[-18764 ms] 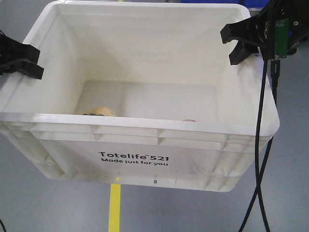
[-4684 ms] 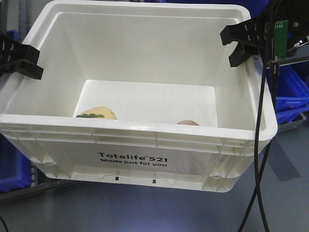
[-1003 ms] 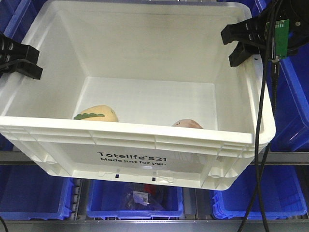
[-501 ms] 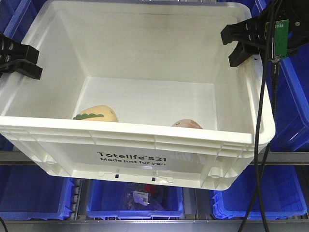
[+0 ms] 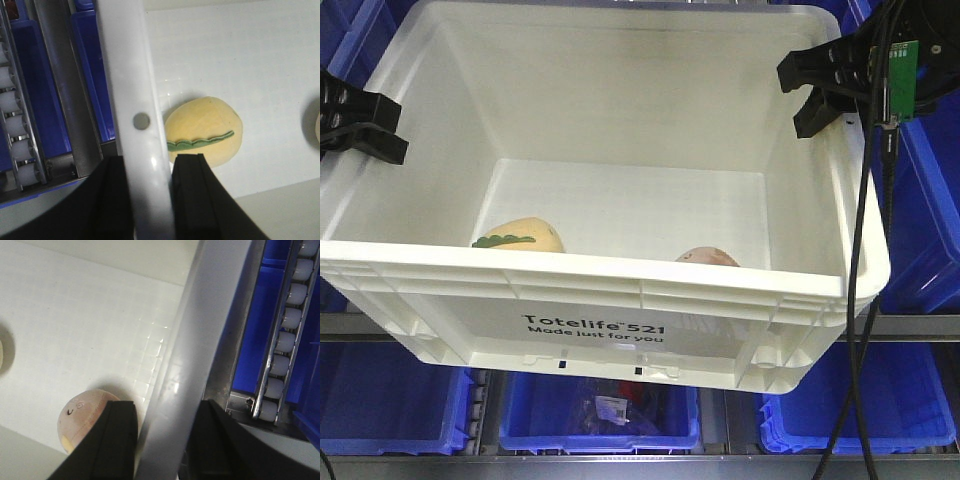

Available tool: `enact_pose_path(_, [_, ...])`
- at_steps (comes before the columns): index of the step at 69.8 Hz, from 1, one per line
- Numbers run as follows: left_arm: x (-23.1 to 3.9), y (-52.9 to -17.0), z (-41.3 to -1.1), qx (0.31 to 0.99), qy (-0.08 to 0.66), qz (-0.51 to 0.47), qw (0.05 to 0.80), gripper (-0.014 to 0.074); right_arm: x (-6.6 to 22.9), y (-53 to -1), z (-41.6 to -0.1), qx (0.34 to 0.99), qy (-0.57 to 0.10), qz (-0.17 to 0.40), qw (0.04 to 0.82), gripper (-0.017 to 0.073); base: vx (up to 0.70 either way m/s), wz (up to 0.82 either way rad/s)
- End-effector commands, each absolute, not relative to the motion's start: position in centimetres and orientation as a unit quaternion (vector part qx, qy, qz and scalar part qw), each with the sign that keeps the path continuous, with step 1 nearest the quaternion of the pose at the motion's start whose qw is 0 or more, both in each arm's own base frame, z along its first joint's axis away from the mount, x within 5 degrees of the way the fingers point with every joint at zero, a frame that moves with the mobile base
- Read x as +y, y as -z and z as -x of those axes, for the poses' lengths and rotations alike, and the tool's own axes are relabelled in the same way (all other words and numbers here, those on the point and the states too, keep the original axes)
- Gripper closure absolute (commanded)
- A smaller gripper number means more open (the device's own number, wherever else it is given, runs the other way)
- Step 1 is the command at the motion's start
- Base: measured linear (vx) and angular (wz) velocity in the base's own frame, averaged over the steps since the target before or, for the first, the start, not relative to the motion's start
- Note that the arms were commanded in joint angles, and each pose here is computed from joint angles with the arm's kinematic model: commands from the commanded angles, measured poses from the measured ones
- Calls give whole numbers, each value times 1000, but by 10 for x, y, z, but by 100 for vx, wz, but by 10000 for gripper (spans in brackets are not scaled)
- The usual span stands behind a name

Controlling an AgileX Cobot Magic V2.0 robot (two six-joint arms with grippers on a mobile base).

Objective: Place moving items into box and shelve
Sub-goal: 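Hold the tote steady above the roller shelf slot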

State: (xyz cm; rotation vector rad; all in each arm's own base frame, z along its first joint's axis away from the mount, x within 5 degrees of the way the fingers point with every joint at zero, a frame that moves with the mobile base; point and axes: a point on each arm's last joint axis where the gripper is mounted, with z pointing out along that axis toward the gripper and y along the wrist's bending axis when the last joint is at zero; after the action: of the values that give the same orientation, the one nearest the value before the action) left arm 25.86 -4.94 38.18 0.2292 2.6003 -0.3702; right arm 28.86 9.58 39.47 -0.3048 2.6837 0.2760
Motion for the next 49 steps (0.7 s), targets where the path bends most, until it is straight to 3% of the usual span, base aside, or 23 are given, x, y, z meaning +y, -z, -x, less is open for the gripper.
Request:
enact_pose_path(1, [-56,-412,-254,924,172,-83,332,610,97,-426,-281,941,-131,120,289,571,0,0])
enact_pose_path(49, [-56,-412,-254,924,172,-83,331,610,97,-426,-281,941,-131,120,289,571,0,0])
